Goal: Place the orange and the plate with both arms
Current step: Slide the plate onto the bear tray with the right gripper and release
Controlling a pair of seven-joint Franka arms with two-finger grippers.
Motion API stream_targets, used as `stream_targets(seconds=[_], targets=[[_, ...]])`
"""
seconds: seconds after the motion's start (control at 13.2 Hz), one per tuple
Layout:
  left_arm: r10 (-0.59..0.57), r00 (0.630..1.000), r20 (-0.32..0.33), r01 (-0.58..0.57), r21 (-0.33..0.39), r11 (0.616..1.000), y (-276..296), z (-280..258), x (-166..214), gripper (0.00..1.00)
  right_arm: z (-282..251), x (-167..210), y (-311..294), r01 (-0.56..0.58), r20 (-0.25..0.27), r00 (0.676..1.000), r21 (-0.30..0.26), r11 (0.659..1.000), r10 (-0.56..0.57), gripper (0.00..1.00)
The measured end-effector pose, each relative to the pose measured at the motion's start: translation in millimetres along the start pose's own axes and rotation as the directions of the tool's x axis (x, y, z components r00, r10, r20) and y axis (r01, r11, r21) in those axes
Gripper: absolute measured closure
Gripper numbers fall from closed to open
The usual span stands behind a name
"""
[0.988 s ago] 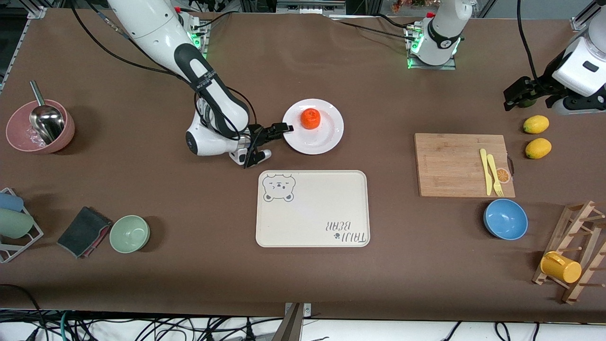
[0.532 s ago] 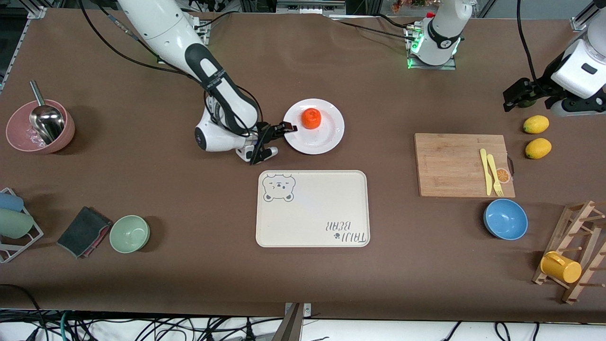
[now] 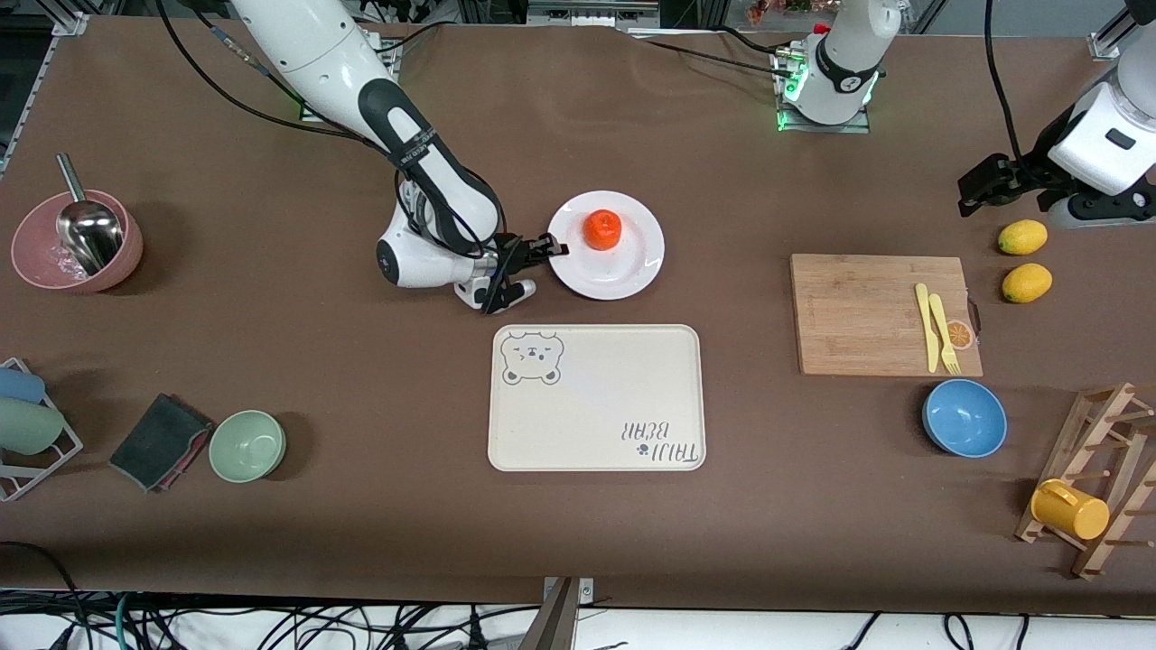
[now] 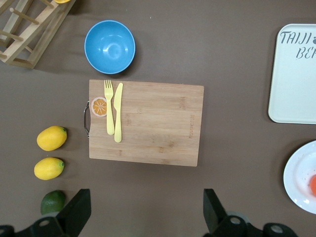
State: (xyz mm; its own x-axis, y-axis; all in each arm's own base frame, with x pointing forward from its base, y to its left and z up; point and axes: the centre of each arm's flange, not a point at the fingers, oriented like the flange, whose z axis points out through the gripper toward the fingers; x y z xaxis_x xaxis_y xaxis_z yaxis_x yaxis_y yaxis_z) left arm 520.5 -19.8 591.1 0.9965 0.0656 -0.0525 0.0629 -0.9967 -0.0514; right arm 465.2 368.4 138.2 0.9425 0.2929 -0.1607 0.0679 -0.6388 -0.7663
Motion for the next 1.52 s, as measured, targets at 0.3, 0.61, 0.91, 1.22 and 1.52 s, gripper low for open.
stream_targets(seconds=[0.3, 0.61, 0.91, 1.22, 1.52], targets=[[-0.006, 1.000, 0.004, 0.007, -0.042, 0.999, 2, 0, 0, 0.00, -56, 52, -25, -0.049, -0.091, 0.994, 0.080, 0.996, 0.056, 0.95], [-0.007, 1.000, 0.008, 0.007, -0.043, 0.999, 2, 1, 1, 0.00, -96, 120, -17, -0.092, -0.199, 0.973, 0.139, 0.986, 0.119, 0.95], [-0.007, 1.000, 0.014, 0.008, -0.042, 0.999, 1, 2, 1, 0.00, -95, 168, 13, -0.119, -0.278, 0.947, 0.162, 0.980, 0.161, 0.95], [-0.008, 1.000, 0.015, 0.009, -0.042, 0.999, 1, 3, 1, 0.00, -62, 178, 19, -0.119, -0.281, 0.946, 0.162, 0.980, 0.161, 0.95], [-0.008, 1.000, 0.016, 0.009, -0.042, 0.999, 1, 3, 2, 0.00, -61, 184, 8, -0.078, -0.310, 0.944, 0.110, 0.991, 0.108, 0.68]])
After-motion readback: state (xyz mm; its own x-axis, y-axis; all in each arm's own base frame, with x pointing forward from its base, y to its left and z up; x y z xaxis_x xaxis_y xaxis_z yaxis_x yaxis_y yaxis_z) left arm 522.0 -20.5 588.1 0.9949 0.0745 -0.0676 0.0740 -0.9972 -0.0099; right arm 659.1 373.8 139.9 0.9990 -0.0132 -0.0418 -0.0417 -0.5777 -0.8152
